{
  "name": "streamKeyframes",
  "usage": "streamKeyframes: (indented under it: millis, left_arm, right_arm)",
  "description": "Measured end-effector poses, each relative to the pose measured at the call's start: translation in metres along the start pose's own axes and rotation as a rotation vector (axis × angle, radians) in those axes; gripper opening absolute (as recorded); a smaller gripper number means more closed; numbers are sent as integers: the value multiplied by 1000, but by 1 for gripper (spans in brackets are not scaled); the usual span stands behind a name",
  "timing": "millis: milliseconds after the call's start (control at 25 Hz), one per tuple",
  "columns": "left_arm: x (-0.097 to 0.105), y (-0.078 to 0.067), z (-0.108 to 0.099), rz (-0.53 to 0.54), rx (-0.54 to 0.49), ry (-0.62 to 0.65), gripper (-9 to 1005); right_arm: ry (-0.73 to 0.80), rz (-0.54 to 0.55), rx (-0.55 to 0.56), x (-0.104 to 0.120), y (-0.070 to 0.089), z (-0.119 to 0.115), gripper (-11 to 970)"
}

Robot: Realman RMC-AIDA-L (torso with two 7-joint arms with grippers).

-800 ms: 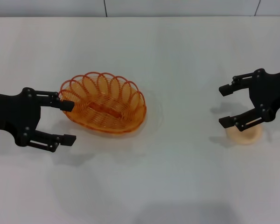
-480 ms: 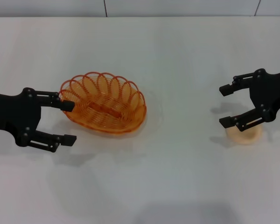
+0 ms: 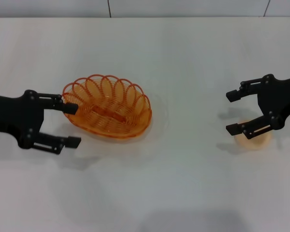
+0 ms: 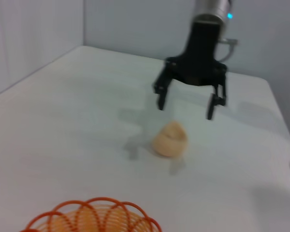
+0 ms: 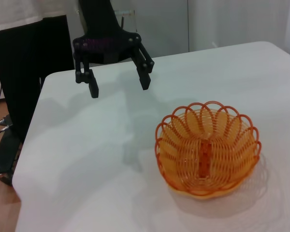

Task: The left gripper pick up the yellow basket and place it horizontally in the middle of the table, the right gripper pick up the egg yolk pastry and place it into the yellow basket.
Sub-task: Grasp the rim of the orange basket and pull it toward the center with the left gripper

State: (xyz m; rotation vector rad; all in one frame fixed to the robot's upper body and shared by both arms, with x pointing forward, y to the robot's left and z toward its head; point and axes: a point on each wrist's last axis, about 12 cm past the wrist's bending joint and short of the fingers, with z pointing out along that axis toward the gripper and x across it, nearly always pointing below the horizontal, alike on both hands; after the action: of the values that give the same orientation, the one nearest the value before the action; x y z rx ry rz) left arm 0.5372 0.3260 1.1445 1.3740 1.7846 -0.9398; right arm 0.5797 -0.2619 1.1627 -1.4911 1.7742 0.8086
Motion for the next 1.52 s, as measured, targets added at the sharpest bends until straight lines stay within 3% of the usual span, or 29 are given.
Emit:
streamKeyframes:
  millis: [320,600,880,1000,1520]
  left_arm:
    - [-33,3,-7,-299,-116,30,749]
    - [-55,17,-30,-652,-280,189,729]
    - [-59,38,-35,-737,-460,406,709]
    - [-53,43,-30,-745,-510,427,636]
    - [-44,67,14,-749,-498,404,645]
  right_arm:
    - [-35,-2,44,9,5,-5,856]
    - [-71,-31,61,13,8,-7,856]
    - [-80,-53,48,10,10,-3,855]
    - [-84,-71,39,5,9,2,855]
    - [-86,-78,35,3,8,4,855]
